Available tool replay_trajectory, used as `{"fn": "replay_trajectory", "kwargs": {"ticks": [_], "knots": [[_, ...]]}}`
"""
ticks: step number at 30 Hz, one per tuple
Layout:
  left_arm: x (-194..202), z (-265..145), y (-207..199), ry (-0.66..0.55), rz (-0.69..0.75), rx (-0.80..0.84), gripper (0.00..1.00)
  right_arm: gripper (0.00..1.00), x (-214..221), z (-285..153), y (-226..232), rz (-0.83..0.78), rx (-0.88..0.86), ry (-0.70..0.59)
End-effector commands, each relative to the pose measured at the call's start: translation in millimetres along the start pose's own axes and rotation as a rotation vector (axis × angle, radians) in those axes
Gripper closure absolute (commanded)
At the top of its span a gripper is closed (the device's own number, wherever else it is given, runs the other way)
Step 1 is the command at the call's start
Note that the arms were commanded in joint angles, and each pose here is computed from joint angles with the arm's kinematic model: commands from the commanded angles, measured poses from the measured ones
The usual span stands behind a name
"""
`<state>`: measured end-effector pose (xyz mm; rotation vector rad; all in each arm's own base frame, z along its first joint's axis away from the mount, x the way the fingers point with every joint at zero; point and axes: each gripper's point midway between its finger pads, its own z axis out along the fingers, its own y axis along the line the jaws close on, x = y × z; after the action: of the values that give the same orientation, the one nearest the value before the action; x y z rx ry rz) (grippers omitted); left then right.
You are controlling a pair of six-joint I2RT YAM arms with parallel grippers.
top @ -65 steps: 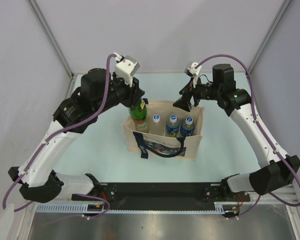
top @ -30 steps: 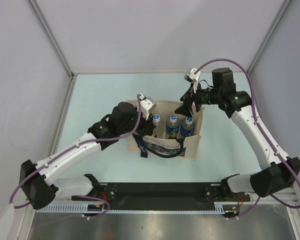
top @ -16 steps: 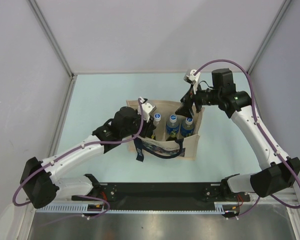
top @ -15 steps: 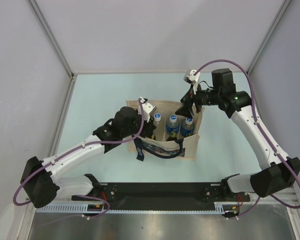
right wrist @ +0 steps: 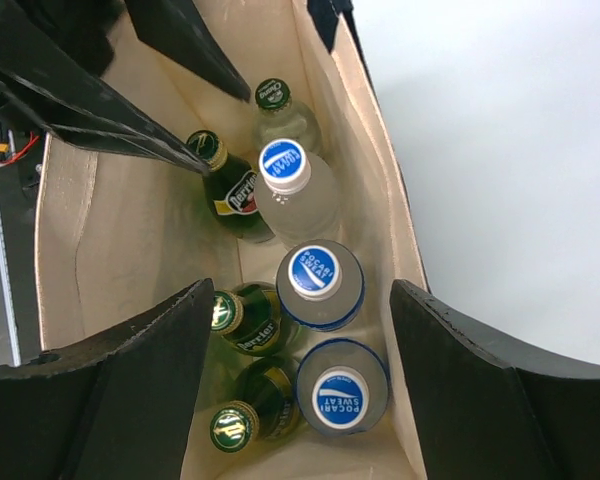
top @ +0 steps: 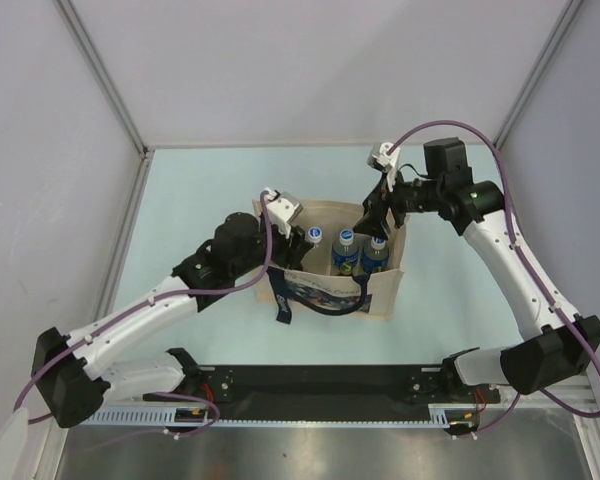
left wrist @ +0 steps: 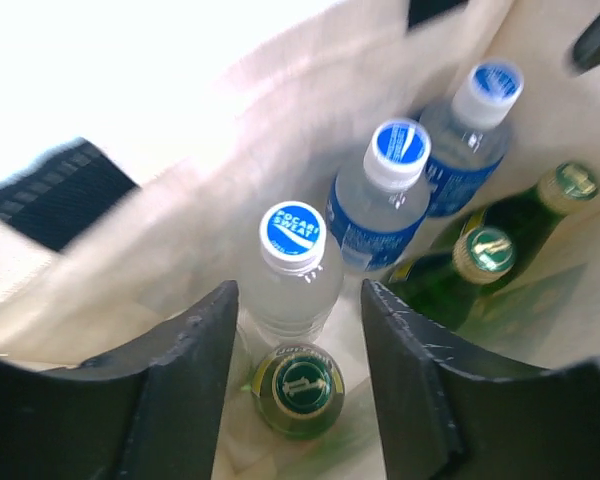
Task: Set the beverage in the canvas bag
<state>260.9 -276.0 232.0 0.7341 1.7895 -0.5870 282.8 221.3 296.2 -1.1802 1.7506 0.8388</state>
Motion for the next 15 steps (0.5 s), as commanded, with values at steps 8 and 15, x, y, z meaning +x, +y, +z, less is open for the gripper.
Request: {"fn": "replay_trajectory", "kwargs": {"ticks": [8, 15], "knots": [[-114.1, -65.9, 17.8, -0.288, -0.038, -0.133, 0.15, 0.19, -49.8, -45.5, -33.4, -0.032, 0.17, -0.109], [-160.0, -114.0, 60.8, -0.349, -0.165, -0.369, 0.0, 0.0, -38.3, -104.7, -106.3, 0.083, 0.636, -0.152]]}}
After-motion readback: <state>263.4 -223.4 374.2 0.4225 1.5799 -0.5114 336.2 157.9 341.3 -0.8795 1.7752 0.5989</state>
